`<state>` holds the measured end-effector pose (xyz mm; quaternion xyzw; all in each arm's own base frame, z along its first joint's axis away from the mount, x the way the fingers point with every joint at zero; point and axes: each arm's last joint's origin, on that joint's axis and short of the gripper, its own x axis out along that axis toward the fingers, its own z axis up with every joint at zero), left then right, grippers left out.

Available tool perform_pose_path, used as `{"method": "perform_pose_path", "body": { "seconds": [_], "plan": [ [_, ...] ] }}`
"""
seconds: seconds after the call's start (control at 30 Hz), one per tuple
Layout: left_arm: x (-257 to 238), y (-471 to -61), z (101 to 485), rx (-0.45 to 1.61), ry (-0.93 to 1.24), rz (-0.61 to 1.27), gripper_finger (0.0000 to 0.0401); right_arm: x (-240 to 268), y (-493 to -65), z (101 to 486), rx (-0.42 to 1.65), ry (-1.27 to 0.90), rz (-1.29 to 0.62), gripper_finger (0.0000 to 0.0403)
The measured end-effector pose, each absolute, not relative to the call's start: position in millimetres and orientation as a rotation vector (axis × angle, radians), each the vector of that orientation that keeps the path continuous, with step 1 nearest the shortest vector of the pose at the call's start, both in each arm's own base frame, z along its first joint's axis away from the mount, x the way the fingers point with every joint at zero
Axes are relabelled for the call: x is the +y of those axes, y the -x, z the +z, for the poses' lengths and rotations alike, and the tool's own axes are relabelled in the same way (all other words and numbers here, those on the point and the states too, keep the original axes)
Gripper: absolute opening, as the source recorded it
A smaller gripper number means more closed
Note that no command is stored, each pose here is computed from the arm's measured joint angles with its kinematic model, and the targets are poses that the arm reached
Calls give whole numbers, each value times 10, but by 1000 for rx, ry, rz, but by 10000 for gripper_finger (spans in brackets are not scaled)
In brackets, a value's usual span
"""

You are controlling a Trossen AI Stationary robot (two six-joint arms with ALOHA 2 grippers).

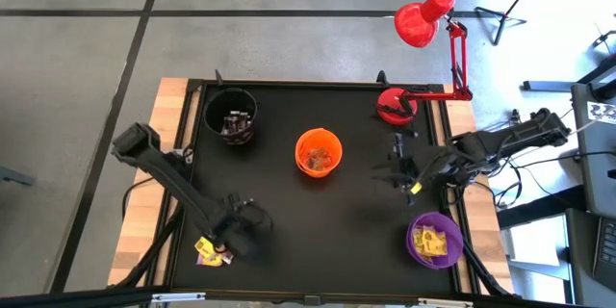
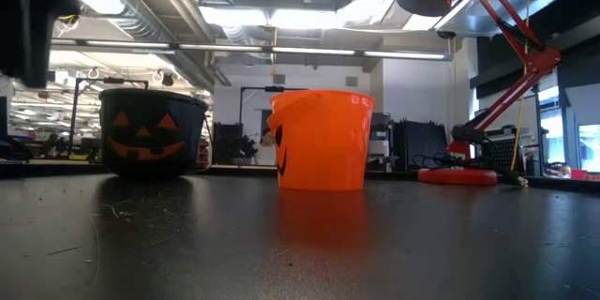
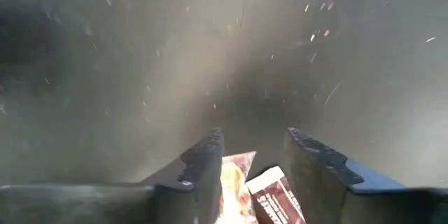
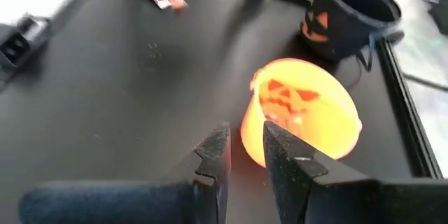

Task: Sort candy
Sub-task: Put the orange gummy into the orange bucket

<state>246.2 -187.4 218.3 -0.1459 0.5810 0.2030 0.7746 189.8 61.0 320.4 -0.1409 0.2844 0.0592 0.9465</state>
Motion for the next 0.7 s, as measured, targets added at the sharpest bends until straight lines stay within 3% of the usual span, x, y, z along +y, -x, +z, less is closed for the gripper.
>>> {"method": "perform_pose_path", "body": {
  "seconds": [0.27,0.7],
  "plan": [
    [-1995,-2334,1947,1279,348,500,205,536,-1637,3414,453,236,186,83],
    [-1915,-2080,1565,1314,389,624,195,418,-1251,3663,263,146,244,83]
  ]
}}
